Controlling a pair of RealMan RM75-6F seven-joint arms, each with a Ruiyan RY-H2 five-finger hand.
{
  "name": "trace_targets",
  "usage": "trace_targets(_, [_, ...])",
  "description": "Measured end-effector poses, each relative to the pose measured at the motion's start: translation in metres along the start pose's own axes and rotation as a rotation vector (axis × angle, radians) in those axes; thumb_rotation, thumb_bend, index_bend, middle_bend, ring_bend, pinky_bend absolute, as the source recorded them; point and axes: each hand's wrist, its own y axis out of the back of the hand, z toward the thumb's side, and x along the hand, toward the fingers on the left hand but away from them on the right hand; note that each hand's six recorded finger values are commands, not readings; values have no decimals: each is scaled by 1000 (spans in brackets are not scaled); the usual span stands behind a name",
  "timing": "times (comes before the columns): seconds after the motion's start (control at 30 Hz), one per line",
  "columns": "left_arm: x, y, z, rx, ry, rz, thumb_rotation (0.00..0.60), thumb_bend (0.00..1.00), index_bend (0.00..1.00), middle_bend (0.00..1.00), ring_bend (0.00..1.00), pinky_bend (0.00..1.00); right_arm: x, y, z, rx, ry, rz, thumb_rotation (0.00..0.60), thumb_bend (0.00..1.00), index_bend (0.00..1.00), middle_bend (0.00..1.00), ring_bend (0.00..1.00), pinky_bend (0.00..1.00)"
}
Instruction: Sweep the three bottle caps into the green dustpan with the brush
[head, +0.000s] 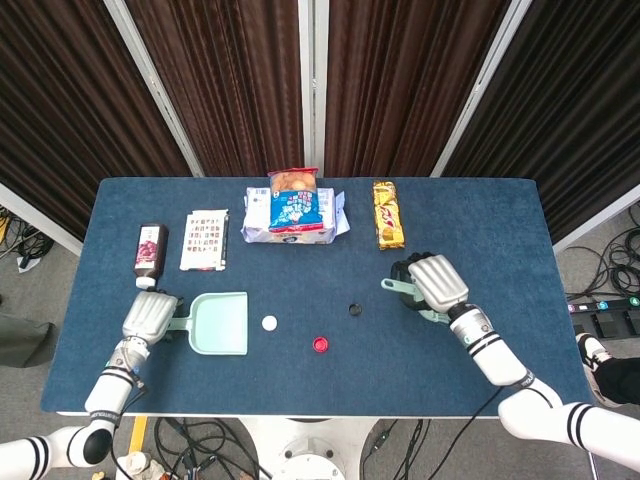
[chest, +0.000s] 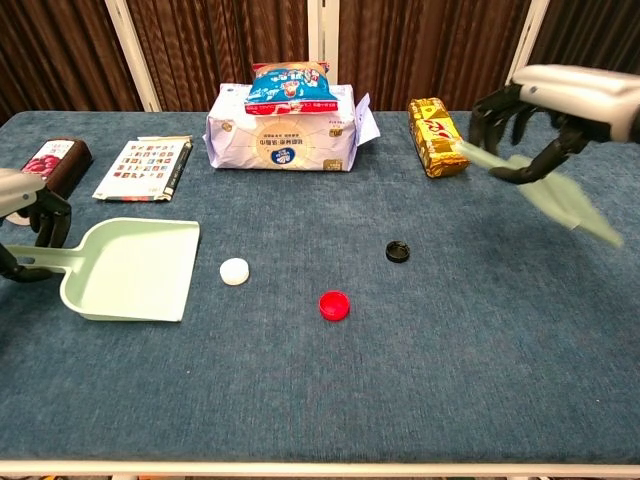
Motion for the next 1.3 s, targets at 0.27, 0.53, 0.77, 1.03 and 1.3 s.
trace_targets(0.27, [3, 9, 13, 46, -29, -15, 600, 350, 591, 567, 411, 307, -20, -30, 27, -200, 150, 37, 600, 520, 715, 658, 336, 377])
trace_targets(0.53, [7, 14, 25, 65, -78, -41, 600, 351, 591, 567, 411, 307, -42, -65, 65, -305, 301, 36, 600, 522, 720, 664, 336, 377])
trace_targets(0.77, [11, 16, 39, 20, -133, -86, 600, 351, 591, 567, 411, 307, -48, -78, 102, -363, 406, 19, 600, 526, 726, 671, 336, 378])
trace_targets(1.03, [15, 18, 58, -13, -174, -102, 600, 351, 591, 567, 411, 308, -53, -76, 134, -453, 477, -12, 600, 546, 727, 672, 337, 377])
trace_targets(1.3, [21, 25, 79, -31, -219, -101, 600, 350, 591, 567, 411, 309, -48, -53, 123, -457, 480, -75, 600, 550, 736, 677, 338, 365])
